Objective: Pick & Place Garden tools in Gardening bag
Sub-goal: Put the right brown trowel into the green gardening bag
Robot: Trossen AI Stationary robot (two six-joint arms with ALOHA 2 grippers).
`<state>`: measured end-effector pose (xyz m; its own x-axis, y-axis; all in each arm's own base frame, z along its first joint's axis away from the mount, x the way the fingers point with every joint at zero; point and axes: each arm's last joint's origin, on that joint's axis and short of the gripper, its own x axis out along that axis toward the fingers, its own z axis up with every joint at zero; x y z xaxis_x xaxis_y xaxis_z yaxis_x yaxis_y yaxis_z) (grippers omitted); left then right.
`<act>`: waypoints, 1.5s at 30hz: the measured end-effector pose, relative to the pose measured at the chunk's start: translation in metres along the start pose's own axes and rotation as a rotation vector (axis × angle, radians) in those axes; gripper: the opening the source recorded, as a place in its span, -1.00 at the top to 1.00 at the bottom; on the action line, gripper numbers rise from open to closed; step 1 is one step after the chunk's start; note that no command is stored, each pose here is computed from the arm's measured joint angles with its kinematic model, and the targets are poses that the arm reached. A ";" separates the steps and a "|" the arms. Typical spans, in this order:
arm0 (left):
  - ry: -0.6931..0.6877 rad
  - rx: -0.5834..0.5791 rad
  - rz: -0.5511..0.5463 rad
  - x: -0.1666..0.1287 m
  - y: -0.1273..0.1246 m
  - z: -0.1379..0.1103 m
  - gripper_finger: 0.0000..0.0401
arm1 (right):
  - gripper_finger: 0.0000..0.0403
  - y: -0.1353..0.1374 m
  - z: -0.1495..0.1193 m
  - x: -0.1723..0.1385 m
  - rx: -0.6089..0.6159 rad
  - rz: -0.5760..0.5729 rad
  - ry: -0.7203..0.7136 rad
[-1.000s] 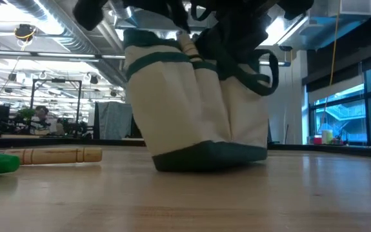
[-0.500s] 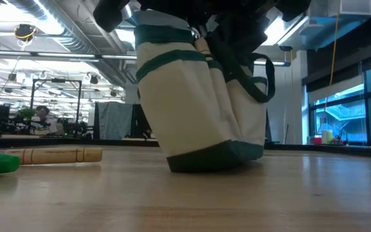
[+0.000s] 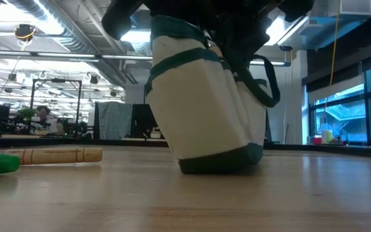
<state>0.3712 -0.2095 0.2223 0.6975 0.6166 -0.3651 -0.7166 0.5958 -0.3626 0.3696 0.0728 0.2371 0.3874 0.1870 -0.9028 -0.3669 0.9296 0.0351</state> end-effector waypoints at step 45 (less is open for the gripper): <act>0.098 0.010 0.008 0.026 0.002 -0.005 0.99 | 1.00 -0.001 0.000 0.000 0.011 -0.015 0.001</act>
<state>0.3882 -0.1952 0.2076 0.6888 0.5685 -0.4498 -0.7217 0.5964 -0.3514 0.3698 0.0720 0.2367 0.3921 0.1731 -0.9035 -0.3517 0.9357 0.0266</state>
